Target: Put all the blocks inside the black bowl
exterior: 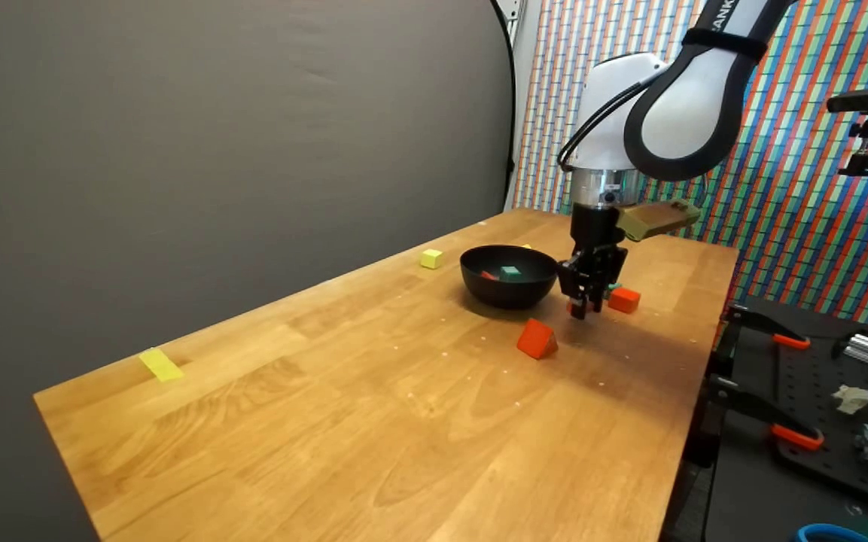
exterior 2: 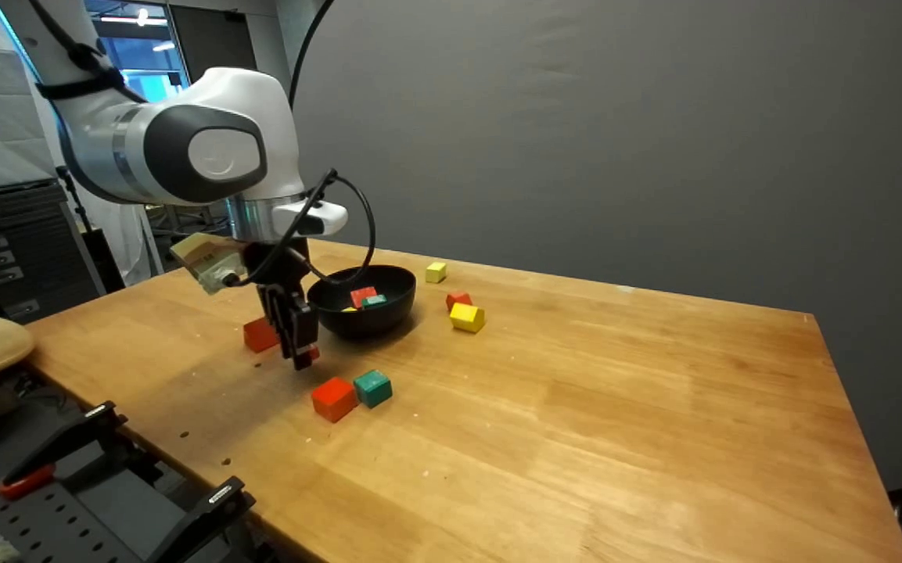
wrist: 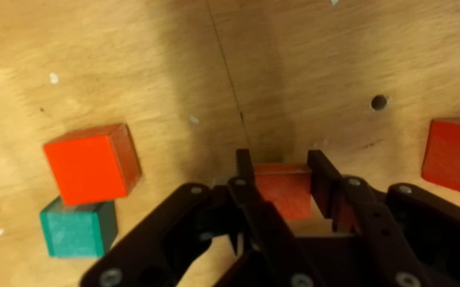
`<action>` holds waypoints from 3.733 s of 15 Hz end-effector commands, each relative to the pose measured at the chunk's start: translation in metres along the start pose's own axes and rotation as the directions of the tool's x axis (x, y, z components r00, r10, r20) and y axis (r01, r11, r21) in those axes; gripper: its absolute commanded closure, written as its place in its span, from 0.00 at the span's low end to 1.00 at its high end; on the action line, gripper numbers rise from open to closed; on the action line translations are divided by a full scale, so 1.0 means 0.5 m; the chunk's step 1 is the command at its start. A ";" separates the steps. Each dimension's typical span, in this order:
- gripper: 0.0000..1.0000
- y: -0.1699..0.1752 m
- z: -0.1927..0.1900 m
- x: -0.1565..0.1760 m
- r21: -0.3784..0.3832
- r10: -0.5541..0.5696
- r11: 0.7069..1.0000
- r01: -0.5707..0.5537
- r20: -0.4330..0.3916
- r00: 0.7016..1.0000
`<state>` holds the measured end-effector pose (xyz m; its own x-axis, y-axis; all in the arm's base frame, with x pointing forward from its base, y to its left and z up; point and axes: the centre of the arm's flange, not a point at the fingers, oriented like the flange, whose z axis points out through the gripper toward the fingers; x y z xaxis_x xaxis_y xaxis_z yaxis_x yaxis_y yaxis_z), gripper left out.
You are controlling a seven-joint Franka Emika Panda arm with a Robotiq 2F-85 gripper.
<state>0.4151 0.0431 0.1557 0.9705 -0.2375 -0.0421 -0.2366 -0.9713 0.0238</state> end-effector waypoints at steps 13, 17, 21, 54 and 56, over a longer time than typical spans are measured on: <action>0.81 -0.070 -0.270 0.226 -0.072 -0.104 0.994 0.088 -0.277 0.955; 0.20 -0.061 -0.248 0.248 -0.101 -0.115 0.990 0.095 -0.216 0.970; 0.00 -0.008 -0.308 0.206 -0.131 -0.155 0.983 0.128 -0.227 0.962; 0.00 0.195 0.010 0.030 -0.031 -0.222 0.971 0.236 0.245 0.944; 0.25 0.217 0.031 0.029 0.007 -0.211 0.976 0.217 0.271 0.939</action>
<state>0.3972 -0.0469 0.1516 0.9598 -0.0251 -0.2796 -0.0058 -0.9976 0.0693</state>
